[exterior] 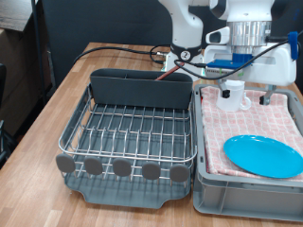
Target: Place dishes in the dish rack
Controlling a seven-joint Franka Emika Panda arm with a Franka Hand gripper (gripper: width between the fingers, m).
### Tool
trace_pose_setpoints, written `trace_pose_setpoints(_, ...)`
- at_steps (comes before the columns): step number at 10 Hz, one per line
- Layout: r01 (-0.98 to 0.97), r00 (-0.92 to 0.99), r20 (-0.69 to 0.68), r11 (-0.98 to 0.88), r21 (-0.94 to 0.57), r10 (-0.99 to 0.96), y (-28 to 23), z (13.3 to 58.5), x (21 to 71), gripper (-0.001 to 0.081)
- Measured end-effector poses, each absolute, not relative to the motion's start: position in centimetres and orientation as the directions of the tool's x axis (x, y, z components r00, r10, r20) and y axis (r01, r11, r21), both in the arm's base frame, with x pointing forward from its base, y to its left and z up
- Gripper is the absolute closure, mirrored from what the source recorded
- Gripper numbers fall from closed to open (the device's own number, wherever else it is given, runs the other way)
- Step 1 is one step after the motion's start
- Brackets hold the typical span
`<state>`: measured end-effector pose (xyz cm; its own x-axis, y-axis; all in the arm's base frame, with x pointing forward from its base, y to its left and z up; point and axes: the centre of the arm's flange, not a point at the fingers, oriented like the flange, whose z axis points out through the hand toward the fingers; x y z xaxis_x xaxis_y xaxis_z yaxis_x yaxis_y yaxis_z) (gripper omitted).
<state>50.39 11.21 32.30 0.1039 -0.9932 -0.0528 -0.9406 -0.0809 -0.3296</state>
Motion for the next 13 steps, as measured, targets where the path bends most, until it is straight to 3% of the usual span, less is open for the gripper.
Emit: trace_pose_setpoints(13, -0.926, 0.170, -0.172, -0.098, -0.365, -0.970, 11.0, 26.2, 49.1, 0.0003)
